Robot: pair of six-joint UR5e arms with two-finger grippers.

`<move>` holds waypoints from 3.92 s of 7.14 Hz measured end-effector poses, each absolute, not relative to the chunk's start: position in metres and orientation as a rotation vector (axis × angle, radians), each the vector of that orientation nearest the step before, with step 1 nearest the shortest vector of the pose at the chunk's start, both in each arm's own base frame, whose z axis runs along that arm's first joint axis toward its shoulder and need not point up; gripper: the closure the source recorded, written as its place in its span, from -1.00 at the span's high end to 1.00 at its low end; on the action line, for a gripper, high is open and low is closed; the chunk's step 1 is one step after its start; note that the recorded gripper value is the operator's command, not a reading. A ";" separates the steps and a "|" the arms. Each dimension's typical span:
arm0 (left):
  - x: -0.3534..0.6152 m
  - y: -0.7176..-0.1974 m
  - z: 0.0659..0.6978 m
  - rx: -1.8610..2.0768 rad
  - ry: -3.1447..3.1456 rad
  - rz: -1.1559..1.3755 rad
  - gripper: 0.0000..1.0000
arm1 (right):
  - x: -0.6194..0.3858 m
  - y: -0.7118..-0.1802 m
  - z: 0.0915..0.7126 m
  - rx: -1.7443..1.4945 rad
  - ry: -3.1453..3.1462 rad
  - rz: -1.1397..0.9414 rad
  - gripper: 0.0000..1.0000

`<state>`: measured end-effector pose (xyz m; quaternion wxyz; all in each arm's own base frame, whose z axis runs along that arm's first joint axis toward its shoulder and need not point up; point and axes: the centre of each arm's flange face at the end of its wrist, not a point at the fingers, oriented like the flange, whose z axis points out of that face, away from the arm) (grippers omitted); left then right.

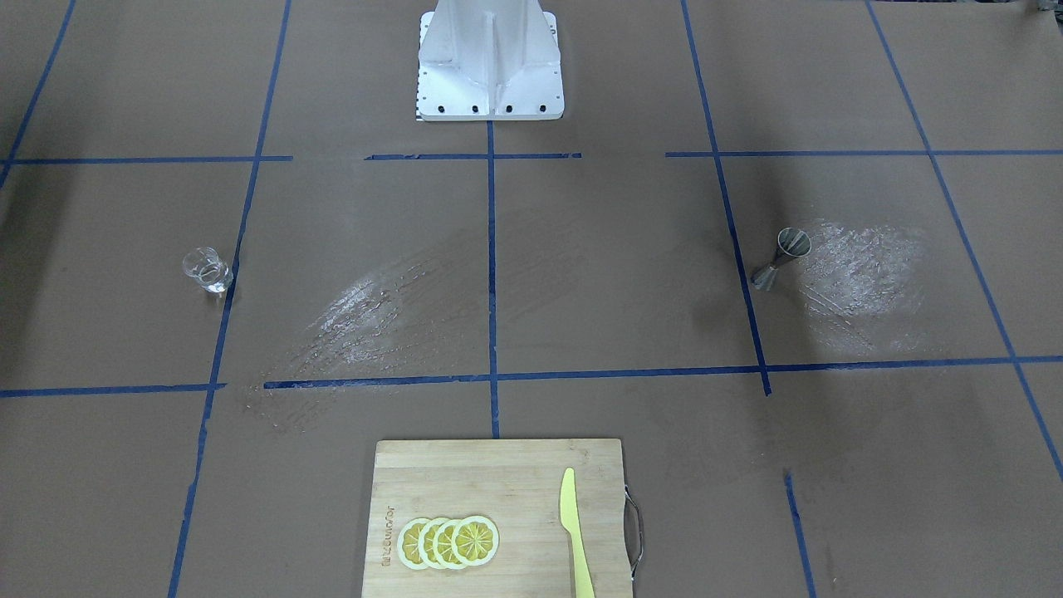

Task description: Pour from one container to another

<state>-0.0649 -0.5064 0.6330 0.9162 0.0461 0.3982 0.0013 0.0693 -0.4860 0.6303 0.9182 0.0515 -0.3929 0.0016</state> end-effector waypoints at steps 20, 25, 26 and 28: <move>0.365 -0.276 0.464 0.710 0.688 -0.528 0.99 | -0.055 -0.413 0.389 0.182 -0.882 0.188 1.00; 0.417 -0.299 0.495 0.876 0.597 -0.560 0.93 | -0.133 -0.349 0.339 0.256 -0.784 0.273 0.99; 0.417 -0.300 0.498 0.890 0.587 -0.561 0.90 | -0.156 -0.340 0.335 0.302 -0.765 0.304 0.99; 0.416 -0.303 0.502 0.907 0.572 -0.565 0.81 | -0.191 -0.320 0.343 0.402 -0.721 0.322 0.99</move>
